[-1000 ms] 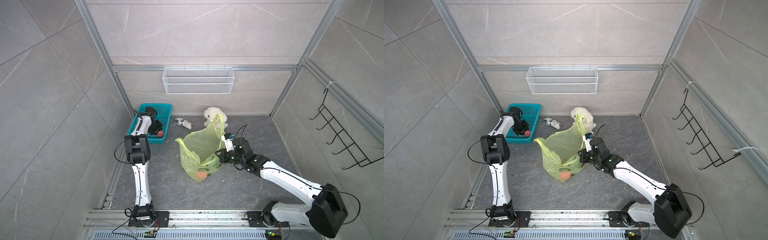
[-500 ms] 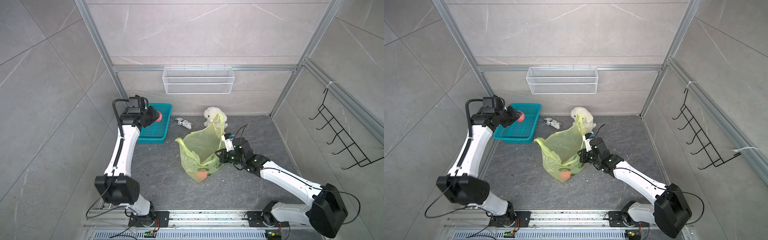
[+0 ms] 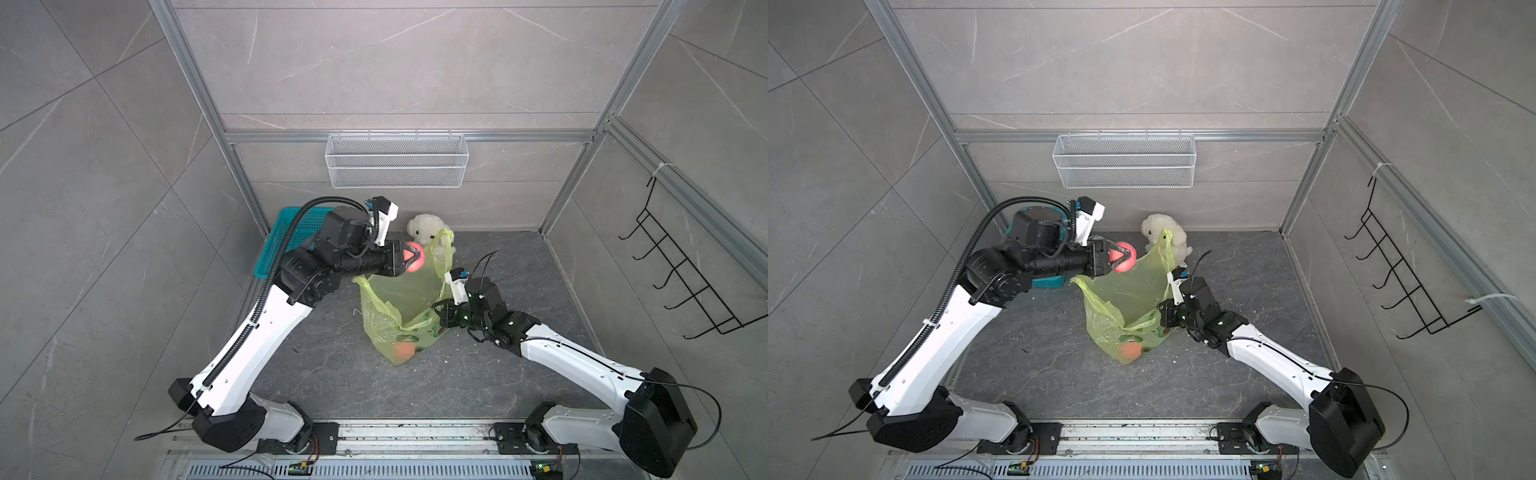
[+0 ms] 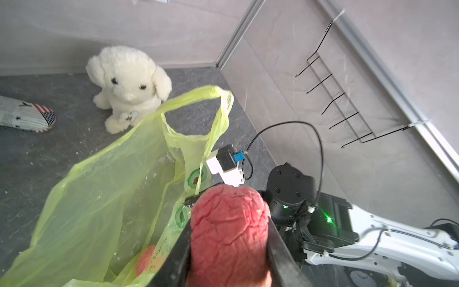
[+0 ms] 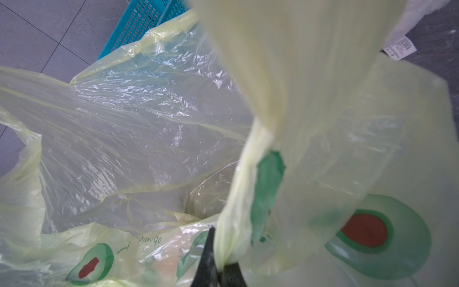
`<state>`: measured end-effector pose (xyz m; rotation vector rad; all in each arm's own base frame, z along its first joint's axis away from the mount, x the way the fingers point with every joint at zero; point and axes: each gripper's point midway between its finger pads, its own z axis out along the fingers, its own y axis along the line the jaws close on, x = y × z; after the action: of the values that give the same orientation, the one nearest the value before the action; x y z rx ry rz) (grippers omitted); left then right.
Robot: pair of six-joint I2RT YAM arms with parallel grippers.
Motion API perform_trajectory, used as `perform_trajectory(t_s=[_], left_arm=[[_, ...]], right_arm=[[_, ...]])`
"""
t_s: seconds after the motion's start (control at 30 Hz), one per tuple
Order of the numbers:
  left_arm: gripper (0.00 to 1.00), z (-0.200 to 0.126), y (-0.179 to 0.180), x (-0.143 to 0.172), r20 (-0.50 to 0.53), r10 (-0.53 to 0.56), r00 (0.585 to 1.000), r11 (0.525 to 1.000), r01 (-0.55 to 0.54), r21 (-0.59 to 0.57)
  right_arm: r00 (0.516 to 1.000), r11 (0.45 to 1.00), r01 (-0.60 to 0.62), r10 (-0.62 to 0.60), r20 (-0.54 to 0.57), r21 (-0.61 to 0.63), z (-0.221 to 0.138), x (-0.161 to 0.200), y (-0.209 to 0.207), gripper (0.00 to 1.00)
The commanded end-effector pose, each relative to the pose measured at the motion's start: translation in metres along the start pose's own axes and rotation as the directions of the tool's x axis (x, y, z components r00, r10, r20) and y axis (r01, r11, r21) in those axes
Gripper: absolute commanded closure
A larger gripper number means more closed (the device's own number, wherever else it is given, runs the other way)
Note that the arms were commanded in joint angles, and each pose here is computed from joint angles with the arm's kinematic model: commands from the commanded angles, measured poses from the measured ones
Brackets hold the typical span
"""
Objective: Place the peach into a plastic bag & tie a knot
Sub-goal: Place the peach in the plastic bag, then adjust the plastic bag at the center of the board.
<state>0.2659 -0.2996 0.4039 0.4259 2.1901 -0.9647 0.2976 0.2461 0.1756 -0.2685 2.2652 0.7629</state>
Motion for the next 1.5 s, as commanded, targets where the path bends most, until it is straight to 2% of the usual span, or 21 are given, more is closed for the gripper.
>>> perform_trajectory(t_s=[0.0,0.13,0.27,0.3,0.37,0.47,0.6,0.67,0.8,0.93,1.03,1.13,1.2,1.23,1.37,1.47], left_arm=[[0.87,0.029,0.030,0.015,-0.041,-0.086,0.995,0.981,0.078,-0.178],[0.87,0.063,0.044,0.019,-0.026,-0.143,0.989,0.952,0.131,-0.275],[0.80,0.089,0.074,0.033,-0.061,-0.193,0.979,0.897,0.151,-0.415],[0.75,0.094,0.080,0.037,-0.074,-0.202,0.977,0.885,0.150,-0.441],[0.60,0.103,0.086,0.045,-0.098,-0.214,0.972,0.875,0.146,-0.461],[0.46,0.108,0.089,0.049,-0.112,-0.219,0.969,0.872,0.143,-0.468],[0.19,0.099,0.084,0.042,-0.099,-0.199,0.975,0.880,0.133,-0.456],[0.12,0.088,0.078,0.035,-0.075,-0.186,0.980,0.888,0.135,-0.440],[0.07,0.053,0.053,0.017,-0.027,-0.152,0.988,0.928,0.133,-0.349],[0.04,0.001,0.035,0.009,0.025,-0.148,0.989,0.943,0.149,-0.298],[0.01,-0.037,0.029,0.018,0.041,-0.159,0.986,0.951,0.164,-0.263],[0.00,-0.071,0.029,0.037,0.043,-0.142,0.989,0.961,0.148,-0.233],[0.00,-0.085,0.039,0.052,0.043,-0.136,0.990,0.957,0.143,-0.252],[0.00,-0.087,0.041,0.060,0.038,-0.136,0.990,0.959,0.141,-0.246],[0.00,-0.067,0.033,0.088,0.012,-0.166,0.986,0.982,0.167,-0.090],[0.00,-0.053,0.043,0.099,0.040,-0.195,0.980,0.978,0.197,-0.071]], right_arm=[[0.998,1.000,0.028,-0.028,0.051,-0.012,-0.008,-0.008,0.005,1.00],[0.997,0.999,0.030,-0.029,0.065,-0.019,-0.012,-0.010,0.007,1.00],[0.997,0.999,0.026,-0.024,0.075,-0.024,-0.014,-0.011,0.008,1.00],[0.997,0.999,0.026,-0.024,0.076,-0.024,-0.014,-0.011,0.008,1.00],[0.997,0.999,0.025,-0.023,0.079,-0.023,-0.014,-0.011,0.007,1.00],[0.997,1.000,0.024,-0.023,0.079,-0.020,-0.014,-0.011,0.007,1.00],[0.997,0.999,0.024,-0.023,0.079,-0.020,-0.013,-0.011,0.007,1.00],[0.997,1.000,0.023,-0.022,0.080,-0.014,-0.013,-0.011,0.006,1.00],[0.996,1.000,0.012,-0.014,0.087,0.024,-0.015,-0.012,-0.001,1.00],[0.995,0.993,-0.052,0.043,0.088,0.108,-0.020,-0.015,-0.014,1.00],[0.989,0.970,-0.142,0.133,0.063,0.198,-0.023,-0.013,-0.026,1.00],[0.981,0.954,-0.193,0.191,0.031,0.230,-0.022,-0.011,-0.027,1.00],[0.975,0.946,-0.217,0.219,0.020,0.241,-0.020,-0.010,-0.027,1.00],[0.974,0.944,-0.224,0.227,0.015,0.241,-0.019,-0.009,-0.026,1.00],[0.962,0.940,-0.263,0.271,-0.007,0.216,-0.017,-0.005,-0.014,1.00],[0.960,0.937,-0.269,0.279,-0.014,0.224,-0.019,-0.004,-0.005,1.00]])
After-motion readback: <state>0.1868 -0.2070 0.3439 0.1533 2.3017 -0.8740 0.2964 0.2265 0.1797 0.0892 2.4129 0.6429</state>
